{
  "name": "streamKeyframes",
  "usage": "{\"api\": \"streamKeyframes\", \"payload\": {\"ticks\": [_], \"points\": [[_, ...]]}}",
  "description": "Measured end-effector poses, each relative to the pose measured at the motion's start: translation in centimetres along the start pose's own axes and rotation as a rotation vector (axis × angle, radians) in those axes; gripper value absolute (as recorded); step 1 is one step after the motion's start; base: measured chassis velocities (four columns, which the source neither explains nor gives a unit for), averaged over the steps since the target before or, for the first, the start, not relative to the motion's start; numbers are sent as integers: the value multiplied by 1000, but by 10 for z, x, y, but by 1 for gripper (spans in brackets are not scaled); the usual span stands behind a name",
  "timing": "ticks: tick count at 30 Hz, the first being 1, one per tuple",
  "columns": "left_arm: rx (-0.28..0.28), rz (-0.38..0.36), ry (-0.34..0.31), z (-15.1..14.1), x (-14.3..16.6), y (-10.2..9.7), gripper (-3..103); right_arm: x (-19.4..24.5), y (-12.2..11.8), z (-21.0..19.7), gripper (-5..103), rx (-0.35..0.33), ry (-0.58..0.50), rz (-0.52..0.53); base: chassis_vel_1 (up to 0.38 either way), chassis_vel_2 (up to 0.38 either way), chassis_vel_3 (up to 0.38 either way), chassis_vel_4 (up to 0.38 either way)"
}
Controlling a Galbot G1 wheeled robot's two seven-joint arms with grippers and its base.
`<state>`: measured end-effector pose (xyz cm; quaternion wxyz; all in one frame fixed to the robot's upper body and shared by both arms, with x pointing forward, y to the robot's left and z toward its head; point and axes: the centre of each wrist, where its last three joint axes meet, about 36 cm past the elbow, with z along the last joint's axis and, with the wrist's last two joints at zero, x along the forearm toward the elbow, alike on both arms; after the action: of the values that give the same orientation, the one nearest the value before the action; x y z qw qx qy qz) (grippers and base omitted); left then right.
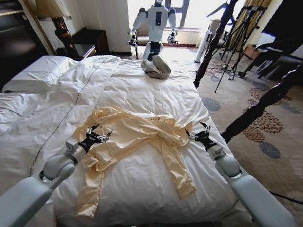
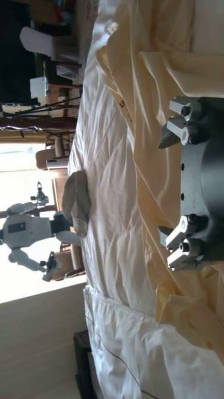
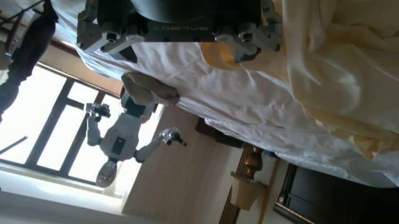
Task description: Pick up the clothes from the bed and hang them on the clothes hanger.
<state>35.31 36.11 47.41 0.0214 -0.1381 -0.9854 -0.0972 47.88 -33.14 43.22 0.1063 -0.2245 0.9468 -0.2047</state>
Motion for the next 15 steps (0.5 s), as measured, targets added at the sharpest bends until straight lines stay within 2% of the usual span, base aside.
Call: {"api": "streamKeyframes", "payload": {"ticks": [2,3,5,6,7,8,9,12,15], "points": [[-4,-10,1,2,6,-4,86,-5,7,-2,100,27,-16,-29,0,0,0,0],[-25,-30,5,8,21,-11,84,-19,16,-6,100,105,-47,-82,0,0,0,0],[-34,-35,6,9,27,-14,82,-23,19,-7,100,129,-55,-95,0,0,0,0],[-49,-40,7,11,39,-22,81,-37,27,-11,100,176,-75,-131,0,0,0,0],[-51,-38,8,11,47,-30,81,-45,35,-14,100,193,-83,-154,0,0,0,0],[-51,-33,12,11,56,-42,80,-52,43,-18,100,206,-87,-179,0,0,0,0],[-51,-33,12,11,56,-42,80,-52,43,-18,100,206,-87,-179,0,0,0,0],[-38,-26,14,15,69,-67,76,-62,63,-19,100,217,-82,-265,0,0,0,0],[-24,-32,10,16,74,-75,66,-71,74,-16,100,228,-81,-316,0,0,0,0]]}}
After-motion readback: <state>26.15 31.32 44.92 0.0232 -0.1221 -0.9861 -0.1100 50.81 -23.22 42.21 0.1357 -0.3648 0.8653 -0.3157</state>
